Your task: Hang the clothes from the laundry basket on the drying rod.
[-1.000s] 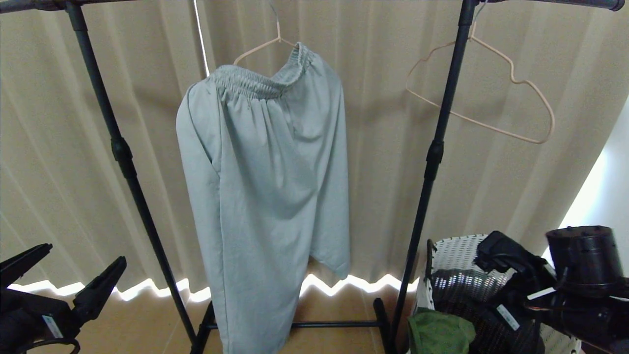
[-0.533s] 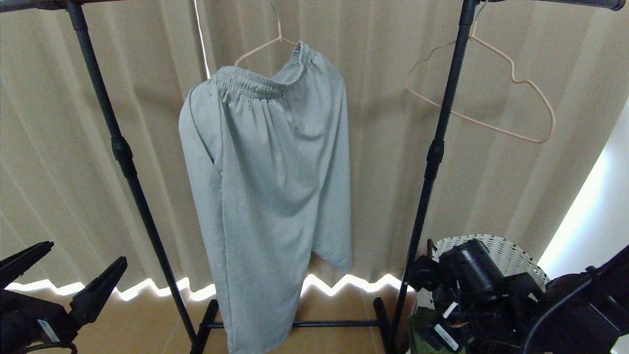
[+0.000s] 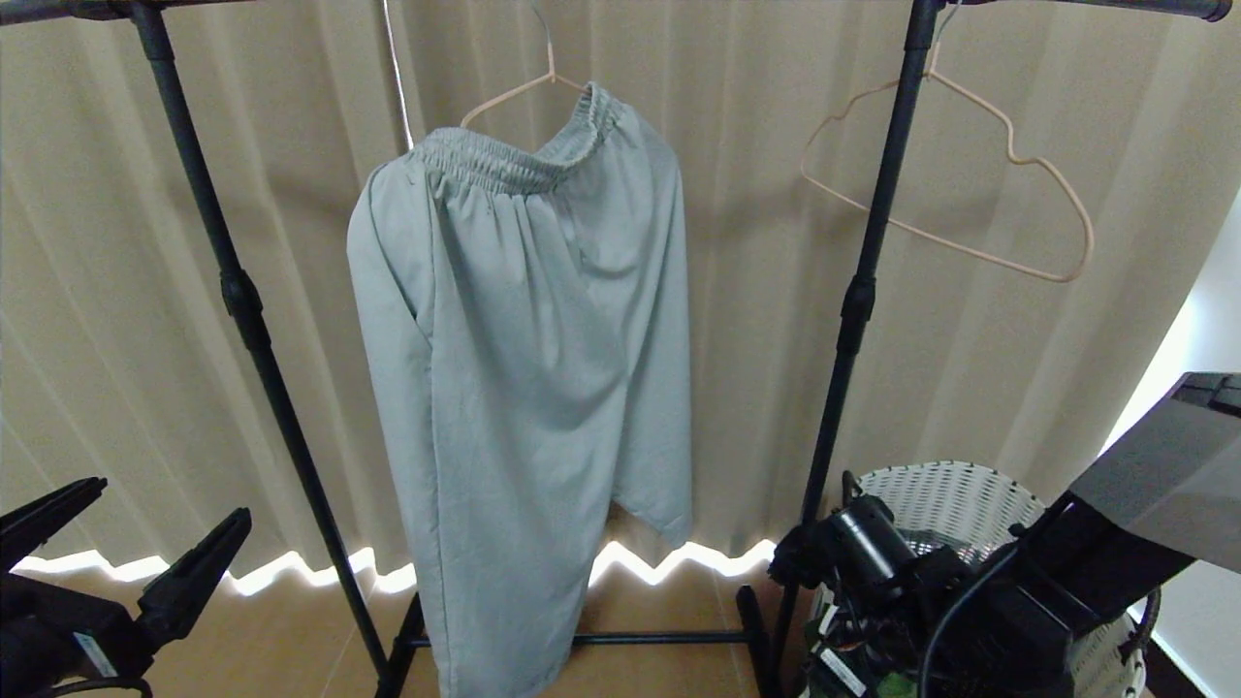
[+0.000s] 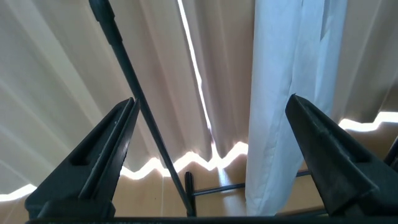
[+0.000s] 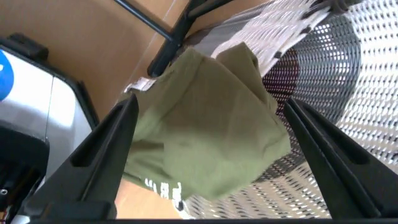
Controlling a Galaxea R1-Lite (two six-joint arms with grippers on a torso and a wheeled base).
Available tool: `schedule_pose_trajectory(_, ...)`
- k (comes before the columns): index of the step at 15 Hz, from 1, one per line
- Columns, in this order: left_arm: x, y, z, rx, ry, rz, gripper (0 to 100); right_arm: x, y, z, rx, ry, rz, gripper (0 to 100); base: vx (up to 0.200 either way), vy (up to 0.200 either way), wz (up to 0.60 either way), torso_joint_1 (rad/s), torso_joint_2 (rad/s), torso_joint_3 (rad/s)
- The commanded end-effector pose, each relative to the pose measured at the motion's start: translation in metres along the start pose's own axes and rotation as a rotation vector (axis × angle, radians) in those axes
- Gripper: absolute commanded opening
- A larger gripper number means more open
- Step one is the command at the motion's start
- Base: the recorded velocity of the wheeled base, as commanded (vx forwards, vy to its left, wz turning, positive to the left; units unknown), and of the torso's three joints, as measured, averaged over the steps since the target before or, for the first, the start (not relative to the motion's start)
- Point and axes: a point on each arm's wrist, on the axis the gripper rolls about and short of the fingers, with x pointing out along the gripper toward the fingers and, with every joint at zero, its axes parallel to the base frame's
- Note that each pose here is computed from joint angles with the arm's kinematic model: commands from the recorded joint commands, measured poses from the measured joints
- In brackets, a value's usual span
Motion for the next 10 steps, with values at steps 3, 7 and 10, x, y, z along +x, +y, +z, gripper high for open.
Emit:
schedule_pose_trajectory(3, -0.001, -0.001, -0.002, 0.000, 0.006, -0.003, 100, 0.026, -0.002, 0.008, 0.019, 0.042, -0.045, 100, 0.000, 0.000, 0.00, 0.000, 0.00, 0.000)
schedule_pose_trajectory(7, 0.000, -0.001, -0.002, 0.001, 0.008, -0.003, 100, 0.027, -0.005, 0.009, 0.031, 0.041, -0.051, 100, 0.000, 0.000, 0.00, 0.000, 0.00, 0.000)
schedule_pose_trajectory(10, -0.001, -0.001, -0.002, 0.001, 0.008, -0.003, 100, 0.028, -0.005, 0.008, 0.030, 0.046, -0.051, 100, 0.000, 0.000, 0.00, 0.000, 0.00, 0.000)
